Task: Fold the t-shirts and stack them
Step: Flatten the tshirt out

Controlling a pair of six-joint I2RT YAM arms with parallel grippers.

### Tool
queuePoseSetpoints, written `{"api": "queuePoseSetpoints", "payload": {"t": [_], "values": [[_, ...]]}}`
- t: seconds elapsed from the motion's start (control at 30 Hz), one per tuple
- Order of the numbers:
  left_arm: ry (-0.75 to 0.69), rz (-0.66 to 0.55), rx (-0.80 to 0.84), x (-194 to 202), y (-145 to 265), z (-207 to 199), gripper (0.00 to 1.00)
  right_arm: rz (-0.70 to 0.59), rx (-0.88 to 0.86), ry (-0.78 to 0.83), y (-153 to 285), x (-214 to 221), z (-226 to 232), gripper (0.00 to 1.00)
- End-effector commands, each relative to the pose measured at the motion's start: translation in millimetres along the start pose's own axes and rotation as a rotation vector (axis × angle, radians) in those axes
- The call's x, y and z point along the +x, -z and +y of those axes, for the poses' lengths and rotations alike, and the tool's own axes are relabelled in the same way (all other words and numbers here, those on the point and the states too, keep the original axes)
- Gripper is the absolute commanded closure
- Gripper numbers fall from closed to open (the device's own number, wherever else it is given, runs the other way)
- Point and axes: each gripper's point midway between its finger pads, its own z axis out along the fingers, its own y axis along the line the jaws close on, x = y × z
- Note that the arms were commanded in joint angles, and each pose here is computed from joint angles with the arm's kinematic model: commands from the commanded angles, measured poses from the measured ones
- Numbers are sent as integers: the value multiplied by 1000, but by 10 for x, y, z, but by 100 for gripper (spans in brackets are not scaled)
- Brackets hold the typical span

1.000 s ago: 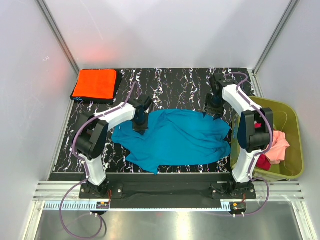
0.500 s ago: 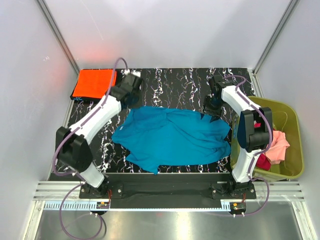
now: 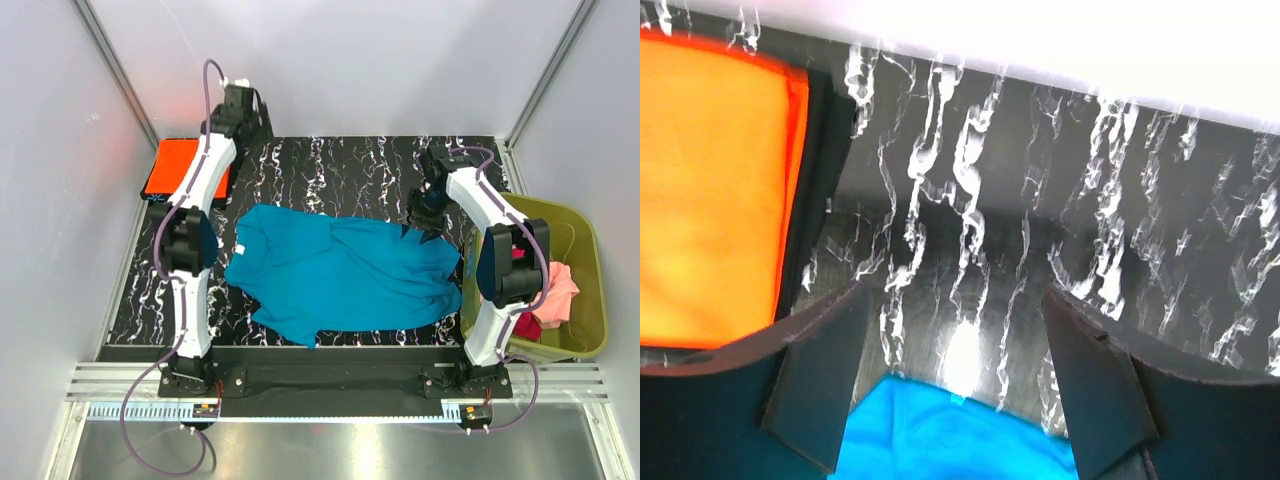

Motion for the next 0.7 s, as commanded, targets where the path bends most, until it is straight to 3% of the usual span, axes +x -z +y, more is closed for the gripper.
{"api": "queuePoseSetpoints", "payload": {"t": [0.0,0.03,0.07,0.13,0.17,0.27,0.3,0.37,0.53,0.67], "values": [[-30,85,42,368,518,-128,26,-48,-52,40,267,4,90,41],[-46,100,47,510,609,-117,26,-31,-48,38,222,57,63,41],[-74,193,23,1014,594,4,26,-29,-51,35,215,82,64,41],[-130,181,60,1168,1005,-118,26,0,-37,23,118,212,-4,41],[-163,230,48,1472,1179,-34,27,-22,-48,21,125,212,0,40],[-236,271,74,1931,1544,-163,28,-12,-56,10,12,358,-50,39],[-260,338,84,2299,1617,-168,29,8,-49,3,-56,436,-91,38],[-266,374,99,2507,1758,-161,32,17,-56,8,-101,496,-78,38],[-302,545,51,3188,1877,49,38,59,-34,30,-251,728,-75,37],[-391,649,-38,3417,1721,186,36,65,-29,33,-368,791,-111,36]]}}
